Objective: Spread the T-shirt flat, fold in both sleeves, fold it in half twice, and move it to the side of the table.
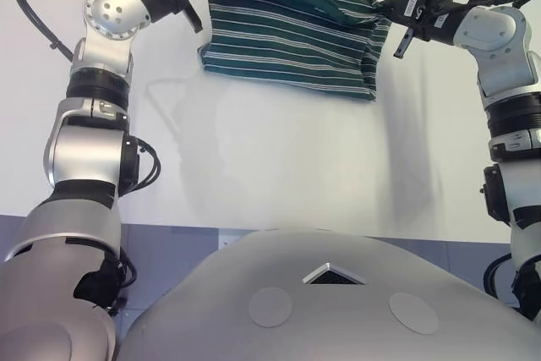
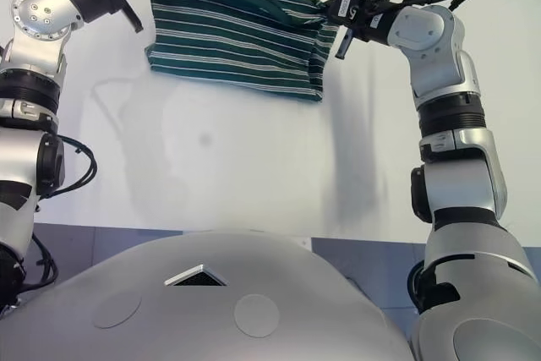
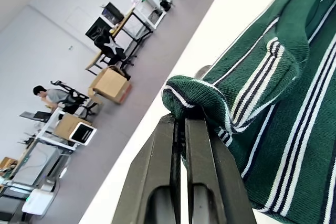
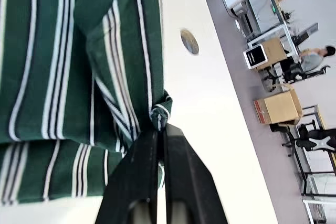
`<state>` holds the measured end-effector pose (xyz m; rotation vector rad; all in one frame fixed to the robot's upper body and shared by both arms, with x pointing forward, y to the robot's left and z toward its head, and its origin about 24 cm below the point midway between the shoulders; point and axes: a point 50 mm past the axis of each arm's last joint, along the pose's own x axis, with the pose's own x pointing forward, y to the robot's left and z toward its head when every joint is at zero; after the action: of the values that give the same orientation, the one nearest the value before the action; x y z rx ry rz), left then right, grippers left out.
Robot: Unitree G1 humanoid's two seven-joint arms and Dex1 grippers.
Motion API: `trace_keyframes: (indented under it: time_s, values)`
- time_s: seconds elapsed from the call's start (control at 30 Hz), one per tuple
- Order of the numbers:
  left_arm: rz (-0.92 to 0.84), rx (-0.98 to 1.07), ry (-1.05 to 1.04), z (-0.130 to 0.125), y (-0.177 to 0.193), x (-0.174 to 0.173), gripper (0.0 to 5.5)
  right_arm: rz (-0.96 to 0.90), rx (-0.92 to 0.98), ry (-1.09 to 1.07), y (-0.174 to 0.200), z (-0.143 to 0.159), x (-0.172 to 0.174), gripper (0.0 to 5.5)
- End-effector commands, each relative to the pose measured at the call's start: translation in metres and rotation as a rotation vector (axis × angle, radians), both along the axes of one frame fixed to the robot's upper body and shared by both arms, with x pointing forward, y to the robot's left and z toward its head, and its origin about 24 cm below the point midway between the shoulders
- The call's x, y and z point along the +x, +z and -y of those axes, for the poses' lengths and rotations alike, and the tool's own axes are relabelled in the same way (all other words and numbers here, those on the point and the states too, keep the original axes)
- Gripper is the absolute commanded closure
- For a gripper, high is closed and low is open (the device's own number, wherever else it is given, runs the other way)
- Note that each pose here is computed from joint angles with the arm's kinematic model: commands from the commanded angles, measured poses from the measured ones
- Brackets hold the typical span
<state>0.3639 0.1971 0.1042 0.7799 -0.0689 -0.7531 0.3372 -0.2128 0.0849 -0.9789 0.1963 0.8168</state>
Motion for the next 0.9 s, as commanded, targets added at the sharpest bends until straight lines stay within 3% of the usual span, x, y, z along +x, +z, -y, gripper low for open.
trace_keyframes:
  time_s: [0.03, 0.7, 0.9]
  values:
    - [0.004, 0.016, -0.002, 0.01, 0.004, 0.009, 5.5, 0.041, -0.016, -0.021, 0.01, 0.004, 0.007, 5.45]
    - [0.021, -0.124, 0.018, 0.037, 0.018, 0.023, 5.5, 0.176, -0.022, -0.075, 0.058, 0.019, 0.009, 5.45]
    - [0.005, -0.089, 0.04, 0.043, 0.011, 0.024, 5.5, 0.149, -0.057, -0.075, 0.052, 0.017, 0.014, 5.45]
